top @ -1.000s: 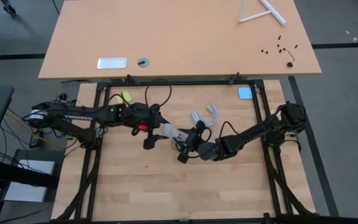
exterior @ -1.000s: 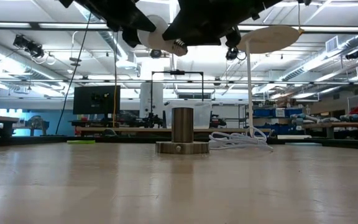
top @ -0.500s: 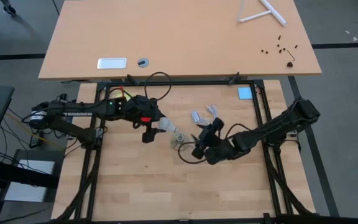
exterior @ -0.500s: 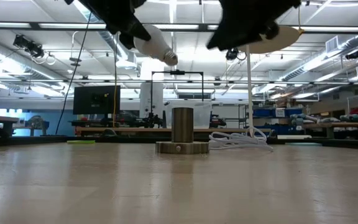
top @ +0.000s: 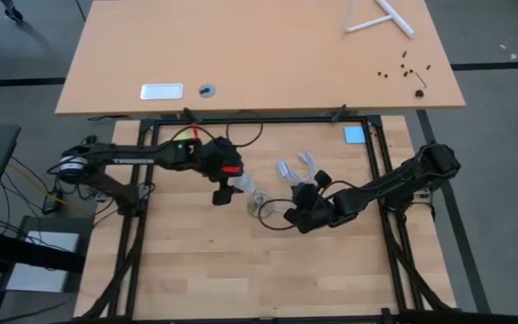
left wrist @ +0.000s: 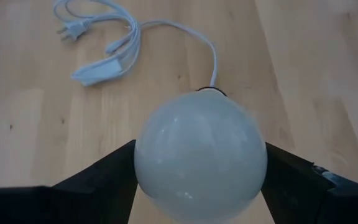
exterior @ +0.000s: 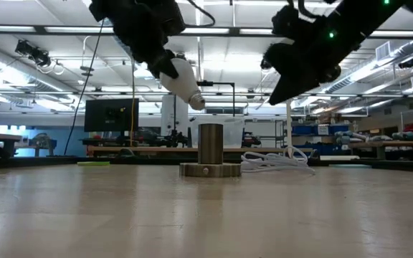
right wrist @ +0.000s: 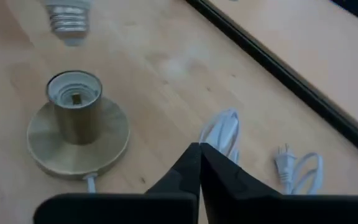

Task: Screw lightbulb
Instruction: Insert the lightbulb into the lamp

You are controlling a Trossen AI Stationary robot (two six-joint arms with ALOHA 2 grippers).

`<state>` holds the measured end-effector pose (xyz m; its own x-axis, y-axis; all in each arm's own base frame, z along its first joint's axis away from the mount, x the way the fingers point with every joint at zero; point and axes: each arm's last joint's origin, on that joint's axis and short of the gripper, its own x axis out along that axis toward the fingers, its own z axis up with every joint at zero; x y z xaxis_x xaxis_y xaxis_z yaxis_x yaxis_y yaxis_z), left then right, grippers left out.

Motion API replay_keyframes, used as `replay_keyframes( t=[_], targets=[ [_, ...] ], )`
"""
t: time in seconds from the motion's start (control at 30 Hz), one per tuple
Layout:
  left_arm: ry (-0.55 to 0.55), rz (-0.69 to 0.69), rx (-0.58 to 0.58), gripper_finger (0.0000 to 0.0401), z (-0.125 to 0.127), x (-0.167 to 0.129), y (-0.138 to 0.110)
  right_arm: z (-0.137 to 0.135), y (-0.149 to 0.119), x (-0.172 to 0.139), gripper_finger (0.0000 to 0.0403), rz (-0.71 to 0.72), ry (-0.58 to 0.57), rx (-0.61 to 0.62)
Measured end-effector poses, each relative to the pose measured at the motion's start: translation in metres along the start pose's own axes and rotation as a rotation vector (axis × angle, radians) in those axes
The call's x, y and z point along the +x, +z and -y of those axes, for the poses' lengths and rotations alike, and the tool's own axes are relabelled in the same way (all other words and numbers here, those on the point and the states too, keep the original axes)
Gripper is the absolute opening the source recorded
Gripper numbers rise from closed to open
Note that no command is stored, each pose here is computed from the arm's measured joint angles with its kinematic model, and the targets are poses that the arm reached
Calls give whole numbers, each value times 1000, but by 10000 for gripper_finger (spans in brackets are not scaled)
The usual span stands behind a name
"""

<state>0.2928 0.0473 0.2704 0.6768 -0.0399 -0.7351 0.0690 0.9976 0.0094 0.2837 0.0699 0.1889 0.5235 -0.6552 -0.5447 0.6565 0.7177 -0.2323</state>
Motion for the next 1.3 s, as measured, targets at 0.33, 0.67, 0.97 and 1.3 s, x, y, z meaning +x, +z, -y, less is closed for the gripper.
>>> replay_keyframes(
  t=[0.33, 0.67, 0.97, 1.3],
  targets=[
    [-34, -150, 111, 289, -9, 10, 42, 4, 4, -10, 8, 2, 61, 21],
    [-35, -295, 210, 289, -2, 36, 66, 55, 32, -49, 5, 76, 59, 88],
    [-49, -383, 252, 289, 10, 59, 76, 62, 17, -43, 8, 70, 25, 42],
    [8, -440, 295, 289, 12, 67, 73, 63, 17, -40, 8, 71, 27, 56]
  ],
)
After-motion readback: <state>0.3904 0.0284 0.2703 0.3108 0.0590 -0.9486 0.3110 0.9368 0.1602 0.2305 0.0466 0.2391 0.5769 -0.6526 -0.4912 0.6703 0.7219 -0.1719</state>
